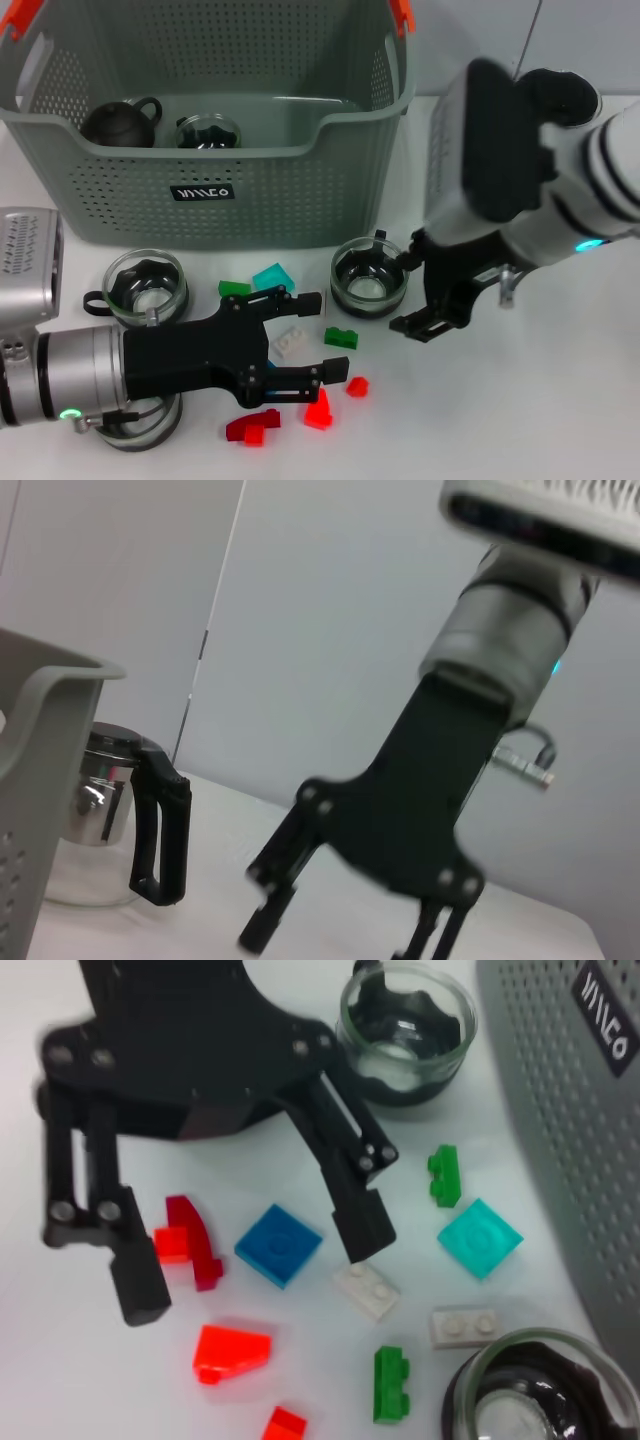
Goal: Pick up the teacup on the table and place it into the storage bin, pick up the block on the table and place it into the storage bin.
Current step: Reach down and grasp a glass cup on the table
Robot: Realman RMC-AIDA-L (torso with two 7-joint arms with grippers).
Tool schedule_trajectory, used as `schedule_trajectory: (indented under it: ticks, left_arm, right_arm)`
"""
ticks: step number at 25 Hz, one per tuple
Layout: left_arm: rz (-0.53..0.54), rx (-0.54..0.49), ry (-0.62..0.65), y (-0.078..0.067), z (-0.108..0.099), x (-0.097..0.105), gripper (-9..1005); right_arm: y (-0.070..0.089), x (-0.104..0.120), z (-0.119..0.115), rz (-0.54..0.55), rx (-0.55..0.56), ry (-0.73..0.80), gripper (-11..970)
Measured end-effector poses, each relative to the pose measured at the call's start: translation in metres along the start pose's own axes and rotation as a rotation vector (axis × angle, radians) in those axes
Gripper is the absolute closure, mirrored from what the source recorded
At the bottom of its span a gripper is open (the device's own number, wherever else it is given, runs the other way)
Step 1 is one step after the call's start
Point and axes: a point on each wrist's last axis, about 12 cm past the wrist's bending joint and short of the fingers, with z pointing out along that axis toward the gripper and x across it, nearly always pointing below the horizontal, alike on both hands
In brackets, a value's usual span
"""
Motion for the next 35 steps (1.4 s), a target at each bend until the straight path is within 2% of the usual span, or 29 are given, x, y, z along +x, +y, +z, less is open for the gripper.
schedule_trajectory:
  ticks: [7, 12, 18, 23, 31, 35]
  left_arm:
    - [-0.002, -0.002, 0.0, 0.0, 0.0, 0.001, 120]
    - [-0.005, -0.001, 0.0, 0.0, 0.0, 0.001, 120]
    - [-0.007, -0.004, -0.003, -0.001, 0.0, 0.001, 121]
    - [-0.009, -0.01, -0.001, 0.0, 0.001, 0.002, 121]
    - [-0.008, -0.013, 0.001, 0.0, 0.0, 0.002, 120]
    - [-0.005, -0.015, 0.0, 0.0, 0.0, 0.002, 120]
  right_arm:
    - [0.001, -0.004, 0.041, -0.071, 0.048, 0.066, 214]
    - [-0.001, -0.005, 0.062, -0.087, 0.057, 0.101, 214]
    - [-0.001, -0.005, 0.076, -0.108, 0.055, 0.139, 214]
    - [0.001, -0.006, 0.077, -0.112, 0.055, 0.143, 215]
    - [-0.001, -0.008, 0.075, -0.09, 0.06, 0.14, 407]
    - [0.0, -0.009, 0.074, -0.095, 0.058, 0.141, 572]
